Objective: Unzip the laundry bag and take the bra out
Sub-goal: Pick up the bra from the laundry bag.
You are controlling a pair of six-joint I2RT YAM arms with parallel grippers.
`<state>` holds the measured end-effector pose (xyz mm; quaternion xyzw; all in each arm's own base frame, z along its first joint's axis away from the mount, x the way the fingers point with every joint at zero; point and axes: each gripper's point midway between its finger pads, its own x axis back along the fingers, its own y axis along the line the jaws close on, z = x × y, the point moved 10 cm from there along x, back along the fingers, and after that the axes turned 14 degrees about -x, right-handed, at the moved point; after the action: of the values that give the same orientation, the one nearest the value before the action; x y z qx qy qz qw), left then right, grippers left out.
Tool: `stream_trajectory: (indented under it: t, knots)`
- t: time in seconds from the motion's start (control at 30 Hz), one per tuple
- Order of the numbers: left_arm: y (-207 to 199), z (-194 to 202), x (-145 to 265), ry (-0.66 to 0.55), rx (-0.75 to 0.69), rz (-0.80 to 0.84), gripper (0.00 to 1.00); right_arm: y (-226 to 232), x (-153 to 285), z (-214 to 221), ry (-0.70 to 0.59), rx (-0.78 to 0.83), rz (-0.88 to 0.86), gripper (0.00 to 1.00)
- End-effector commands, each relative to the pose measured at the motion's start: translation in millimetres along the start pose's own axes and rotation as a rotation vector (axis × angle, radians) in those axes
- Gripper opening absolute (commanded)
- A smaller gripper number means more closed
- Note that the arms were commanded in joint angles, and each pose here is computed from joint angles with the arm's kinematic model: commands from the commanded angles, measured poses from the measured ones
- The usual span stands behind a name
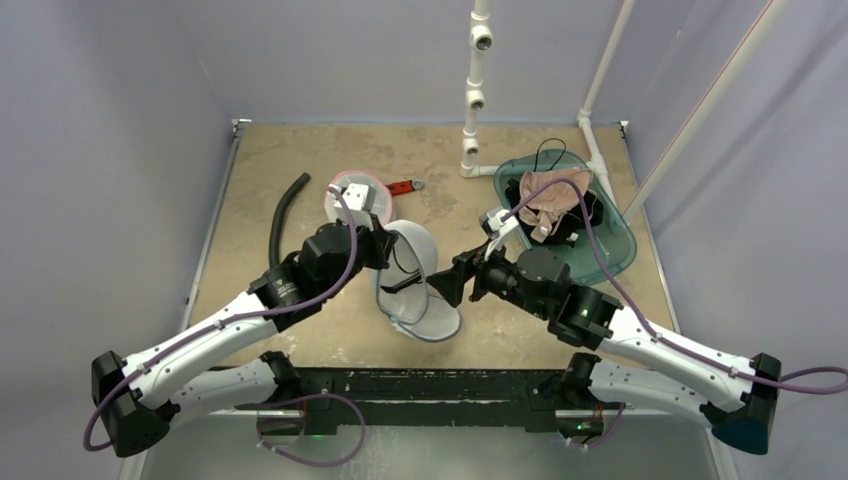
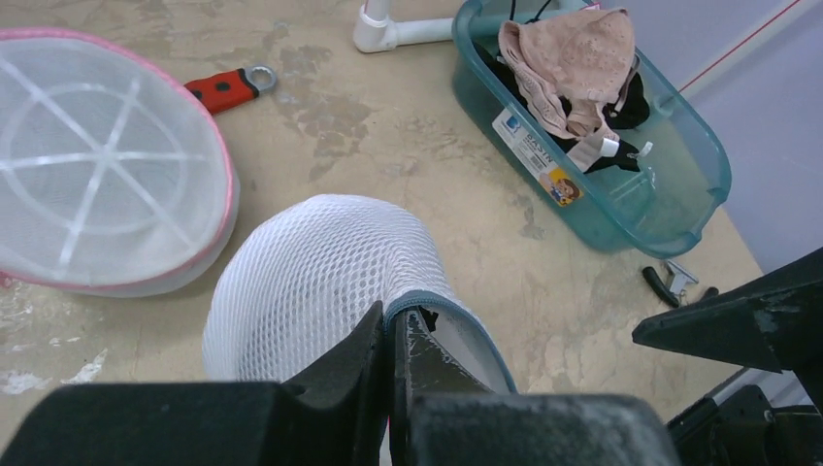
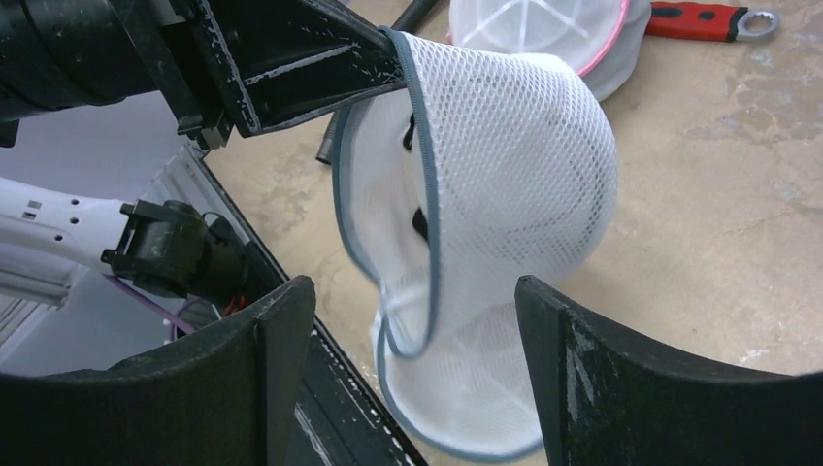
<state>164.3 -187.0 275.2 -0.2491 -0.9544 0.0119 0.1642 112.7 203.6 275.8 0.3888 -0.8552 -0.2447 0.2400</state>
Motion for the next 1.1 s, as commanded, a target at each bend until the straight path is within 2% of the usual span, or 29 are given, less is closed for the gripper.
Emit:
stream_trajectory:
  t: [0.0,0.13,0.27,0.4,0.53,0.6,0.93,1.07]
  knots:
    - [7,17,-4,-0.009,-0.001,-0.056,0.0,3,-2,0,0.003,0.02,-0.041,0.76]
    - [12,49,-5,0.034,0.044,-0.081,0.0,-1,-6,12,0.033,0.007,-0.058,0.7]
    - [13,56,-8,0.077,0.073,-0.114,0.0,4,-11,19,0.056,0.021,-0.06,0.65]
    - [7,36,-11,0.109,0.102,-0.148,0.0,12,-17,23,0.063,0.049,-0.028,0.64]
    - [-2,5,-11,0.082,0.183,-0.141,0.0,17,-20,24,0.042,0.055,-0.033,0.64]
    - [-4,5,-12,0.089,0.208,-0.141,0.0,17,-22,25,0.035,0.053,-0.042,0.64]
    - [14,60,-14,0.17,0.144,-0.244,0.0,0,-50,42,-0.015,0.035,0.059,0.64]
    - [20,70,-13,0.19,0.115,-0.284,0.0,-5,-70,47,-0.038,0.078,0.088,0.62]
